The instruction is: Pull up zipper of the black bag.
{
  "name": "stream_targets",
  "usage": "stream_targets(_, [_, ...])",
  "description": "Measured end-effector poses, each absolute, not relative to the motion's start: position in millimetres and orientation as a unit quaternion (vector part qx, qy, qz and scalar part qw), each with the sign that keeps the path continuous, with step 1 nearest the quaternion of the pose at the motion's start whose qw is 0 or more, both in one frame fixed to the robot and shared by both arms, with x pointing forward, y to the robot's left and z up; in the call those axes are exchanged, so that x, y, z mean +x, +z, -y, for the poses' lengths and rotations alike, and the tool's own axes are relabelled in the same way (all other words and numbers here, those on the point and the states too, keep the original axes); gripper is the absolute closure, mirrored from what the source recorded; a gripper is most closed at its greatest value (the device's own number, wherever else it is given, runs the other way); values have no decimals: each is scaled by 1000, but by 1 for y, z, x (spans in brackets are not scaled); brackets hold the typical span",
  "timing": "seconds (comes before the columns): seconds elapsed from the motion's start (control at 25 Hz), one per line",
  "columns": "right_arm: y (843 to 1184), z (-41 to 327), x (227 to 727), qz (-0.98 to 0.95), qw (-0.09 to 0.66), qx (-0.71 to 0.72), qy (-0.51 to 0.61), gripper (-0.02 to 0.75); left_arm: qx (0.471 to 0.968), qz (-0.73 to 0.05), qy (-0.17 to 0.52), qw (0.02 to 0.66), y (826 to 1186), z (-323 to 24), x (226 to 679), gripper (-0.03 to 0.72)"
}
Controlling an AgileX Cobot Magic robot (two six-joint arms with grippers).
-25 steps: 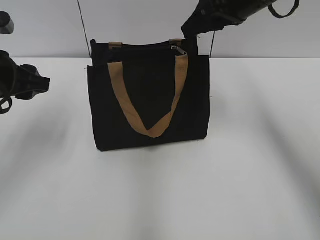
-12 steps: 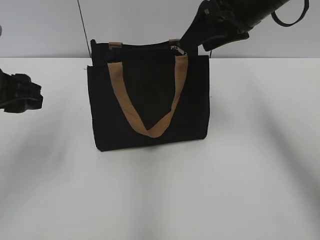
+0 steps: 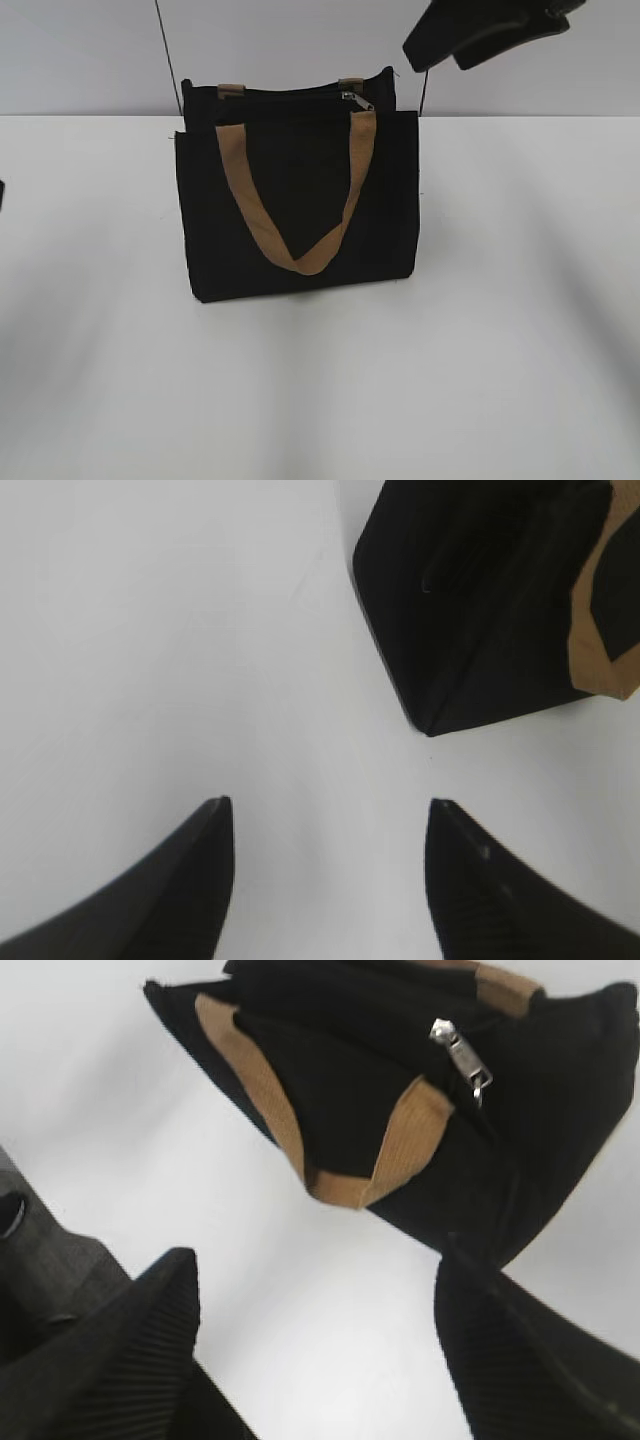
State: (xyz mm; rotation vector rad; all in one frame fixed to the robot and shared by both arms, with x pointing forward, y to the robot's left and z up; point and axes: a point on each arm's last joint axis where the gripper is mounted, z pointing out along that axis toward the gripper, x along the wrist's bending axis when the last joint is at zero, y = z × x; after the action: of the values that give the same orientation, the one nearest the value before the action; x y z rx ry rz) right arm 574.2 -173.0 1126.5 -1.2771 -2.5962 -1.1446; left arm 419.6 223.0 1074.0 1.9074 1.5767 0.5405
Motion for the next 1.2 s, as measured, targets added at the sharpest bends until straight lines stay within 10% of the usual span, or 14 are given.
stream_targets(0.76, [1133,198,470,839,33,-428,-335,222,687,-605,236,325,1085,-298,283,233])
stream_targets(1.2, [1107,237,354,804,-99,-456,-370,228,693,-565,269,358,1086,-308,262,233])
